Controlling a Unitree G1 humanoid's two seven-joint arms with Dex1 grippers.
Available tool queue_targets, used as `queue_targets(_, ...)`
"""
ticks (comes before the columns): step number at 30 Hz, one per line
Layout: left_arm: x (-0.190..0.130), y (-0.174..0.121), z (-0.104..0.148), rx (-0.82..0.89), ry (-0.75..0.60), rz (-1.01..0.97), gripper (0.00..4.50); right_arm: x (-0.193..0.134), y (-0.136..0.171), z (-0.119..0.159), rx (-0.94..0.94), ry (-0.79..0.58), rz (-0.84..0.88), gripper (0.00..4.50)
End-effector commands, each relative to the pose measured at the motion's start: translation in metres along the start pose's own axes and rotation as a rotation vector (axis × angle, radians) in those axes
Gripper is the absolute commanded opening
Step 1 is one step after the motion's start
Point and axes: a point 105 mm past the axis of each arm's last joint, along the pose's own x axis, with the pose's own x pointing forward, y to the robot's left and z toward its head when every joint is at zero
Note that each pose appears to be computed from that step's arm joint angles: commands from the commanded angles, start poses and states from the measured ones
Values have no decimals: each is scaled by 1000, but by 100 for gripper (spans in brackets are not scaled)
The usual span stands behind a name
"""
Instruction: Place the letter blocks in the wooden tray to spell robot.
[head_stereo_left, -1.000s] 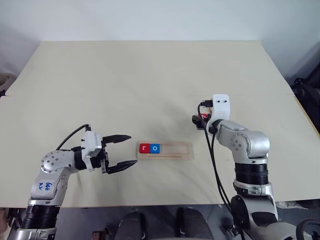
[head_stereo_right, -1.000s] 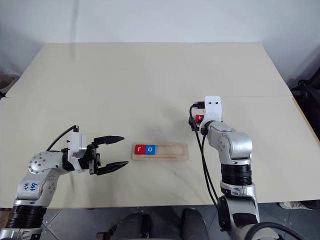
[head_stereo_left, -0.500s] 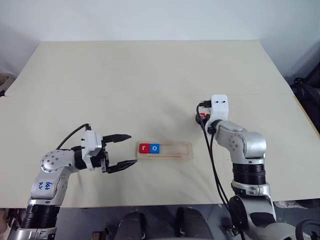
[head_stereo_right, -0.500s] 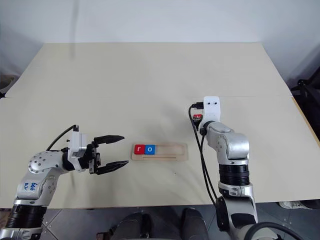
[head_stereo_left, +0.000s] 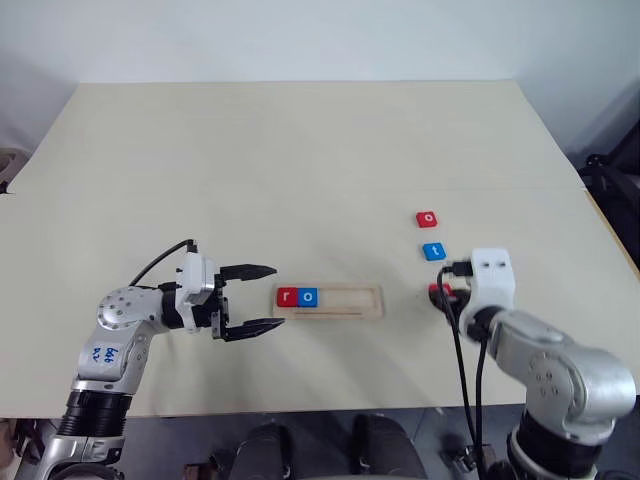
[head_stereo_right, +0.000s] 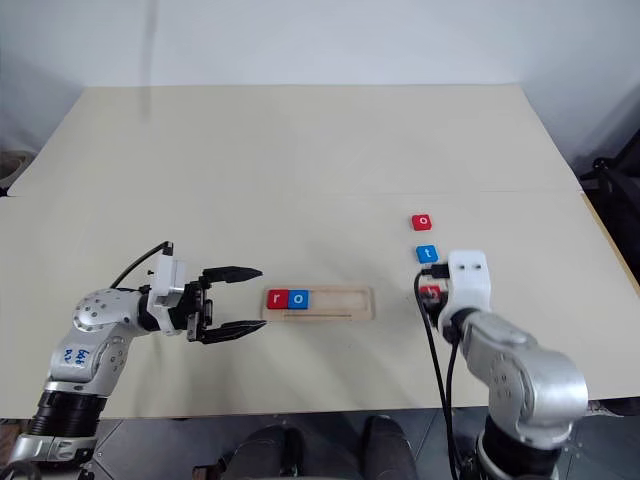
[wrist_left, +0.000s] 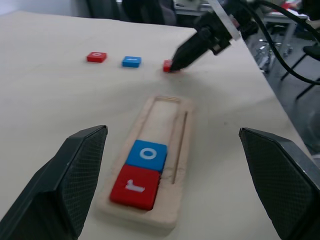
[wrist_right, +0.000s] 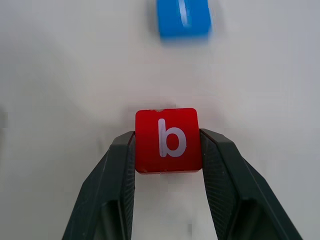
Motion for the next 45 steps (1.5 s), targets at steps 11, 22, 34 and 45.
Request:
queue_targets(11, -4, 4, 6, 17, -4, -11, 450, -1, 7, 5, 7, -71, 81, 412)
queue_targets(22, -7, 3, 5, 33, -6, 15, 450, -47, -19, 45, -450, -292, 630, 448)
queue_targets(34, -3, -5, 5, 24, -11, 18, 450, -27, -79, 6, -800, -152, 891, 448)
queue_targets(45, -6, -13, 7, 26, -2, 36, 450, 18, -59, 14, -926, -55, 917, 448)
